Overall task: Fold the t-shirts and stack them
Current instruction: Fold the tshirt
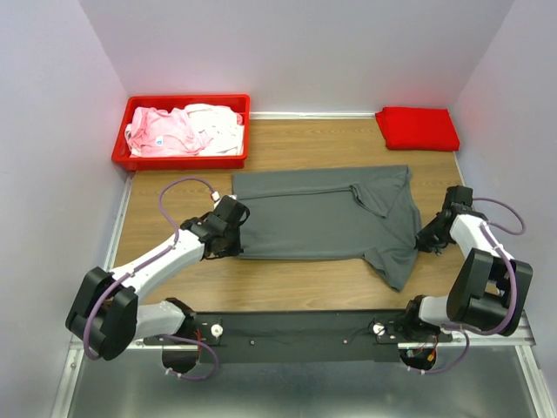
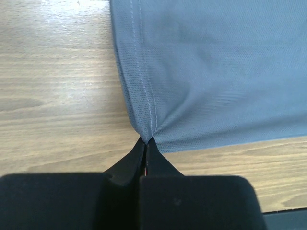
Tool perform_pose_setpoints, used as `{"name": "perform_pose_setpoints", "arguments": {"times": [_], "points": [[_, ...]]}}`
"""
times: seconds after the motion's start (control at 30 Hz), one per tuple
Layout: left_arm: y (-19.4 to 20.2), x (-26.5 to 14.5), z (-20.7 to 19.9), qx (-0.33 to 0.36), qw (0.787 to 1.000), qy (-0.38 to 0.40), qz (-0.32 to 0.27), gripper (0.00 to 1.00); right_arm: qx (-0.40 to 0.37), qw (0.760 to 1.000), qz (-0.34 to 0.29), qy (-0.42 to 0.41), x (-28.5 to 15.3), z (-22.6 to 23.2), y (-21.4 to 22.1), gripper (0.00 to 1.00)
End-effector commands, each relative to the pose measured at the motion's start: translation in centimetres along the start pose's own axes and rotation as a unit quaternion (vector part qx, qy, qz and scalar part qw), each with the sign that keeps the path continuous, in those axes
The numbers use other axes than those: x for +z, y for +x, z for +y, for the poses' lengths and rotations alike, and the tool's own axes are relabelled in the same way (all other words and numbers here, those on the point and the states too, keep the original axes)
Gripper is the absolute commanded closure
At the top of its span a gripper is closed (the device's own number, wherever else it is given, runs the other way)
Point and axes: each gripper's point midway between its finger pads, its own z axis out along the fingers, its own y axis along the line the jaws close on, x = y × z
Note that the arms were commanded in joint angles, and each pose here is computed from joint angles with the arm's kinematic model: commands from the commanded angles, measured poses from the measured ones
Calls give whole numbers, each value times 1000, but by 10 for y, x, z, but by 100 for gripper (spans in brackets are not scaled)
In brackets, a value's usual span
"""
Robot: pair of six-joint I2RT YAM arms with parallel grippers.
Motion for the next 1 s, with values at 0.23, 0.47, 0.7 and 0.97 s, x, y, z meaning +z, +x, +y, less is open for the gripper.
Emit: {"name": "perform_pose_setpoints", "arguments": {"times": [0.23,0.47,0.7,0.97], "points": [[-17,-8,1,13,1000,0,-13,100,-18,999,-37,15,-23,0,-33,99],[-35,3,-9,18,1000,16,-17,100,-38,999,-35,-14,-27,22,-50,99],[-56,13,-7,20,999,9,-28,100,-55,998,-24,-22,-19,45,-63,96],[-80,31,-4,15,999,4,-35,100,-61,997,-25,-41,-13,73,-91,95]]}}
